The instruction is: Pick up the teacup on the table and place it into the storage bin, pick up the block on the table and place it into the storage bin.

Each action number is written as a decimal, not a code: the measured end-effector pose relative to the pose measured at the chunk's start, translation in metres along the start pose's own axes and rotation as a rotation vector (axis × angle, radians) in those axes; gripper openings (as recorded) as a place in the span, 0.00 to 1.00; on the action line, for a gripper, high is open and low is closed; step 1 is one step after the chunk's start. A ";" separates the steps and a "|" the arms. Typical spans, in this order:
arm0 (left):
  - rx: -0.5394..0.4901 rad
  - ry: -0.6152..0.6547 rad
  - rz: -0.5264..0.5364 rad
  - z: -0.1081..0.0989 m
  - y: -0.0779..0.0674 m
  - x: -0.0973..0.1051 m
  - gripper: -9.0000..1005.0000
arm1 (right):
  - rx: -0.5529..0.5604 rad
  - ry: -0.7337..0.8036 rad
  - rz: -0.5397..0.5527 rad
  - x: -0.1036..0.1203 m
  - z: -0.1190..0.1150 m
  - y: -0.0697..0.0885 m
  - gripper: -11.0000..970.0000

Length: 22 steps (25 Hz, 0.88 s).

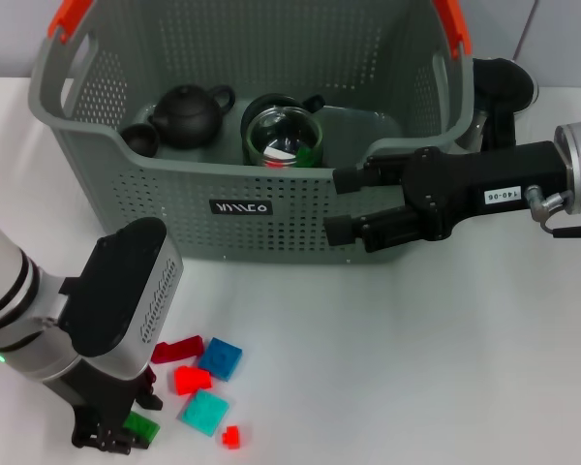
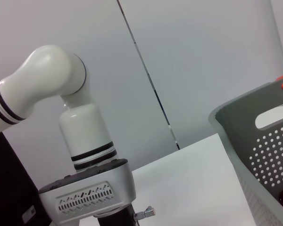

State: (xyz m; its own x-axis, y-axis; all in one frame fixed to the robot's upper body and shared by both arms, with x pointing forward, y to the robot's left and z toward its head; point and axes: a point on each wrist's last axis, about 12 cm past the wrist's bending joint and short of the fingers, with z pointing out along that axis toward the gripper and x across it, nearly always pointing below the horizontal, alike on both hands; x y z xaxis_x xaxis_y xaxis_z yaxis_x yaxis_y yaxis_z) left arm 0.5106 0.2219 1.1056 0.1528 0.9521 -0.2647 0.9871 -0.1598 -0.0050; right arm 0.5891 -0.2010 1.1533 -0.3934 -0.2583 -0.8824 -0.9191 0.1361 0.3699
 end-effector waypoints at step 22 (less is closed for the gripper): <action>0.018 0.007 -0.001 -0.003 0.001 0.000 0.19 | 0.019 -0.030 -0.012 -0.002 -0.006 -0.002 0.97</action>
State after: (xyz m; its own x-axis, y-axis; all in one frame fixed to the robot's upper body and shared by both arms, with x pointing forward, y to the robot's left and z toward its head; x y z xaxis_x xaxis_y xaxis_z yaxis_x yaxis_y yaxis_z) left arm 0.5116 0.2223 1.1085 0.1520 0.9541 -0.2579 0.9863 -0.1632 -0.0227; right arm 0.5914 -0.2060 1.1560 -0.3814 -0.2312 -0.8950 -0.9229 0.1510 0.3543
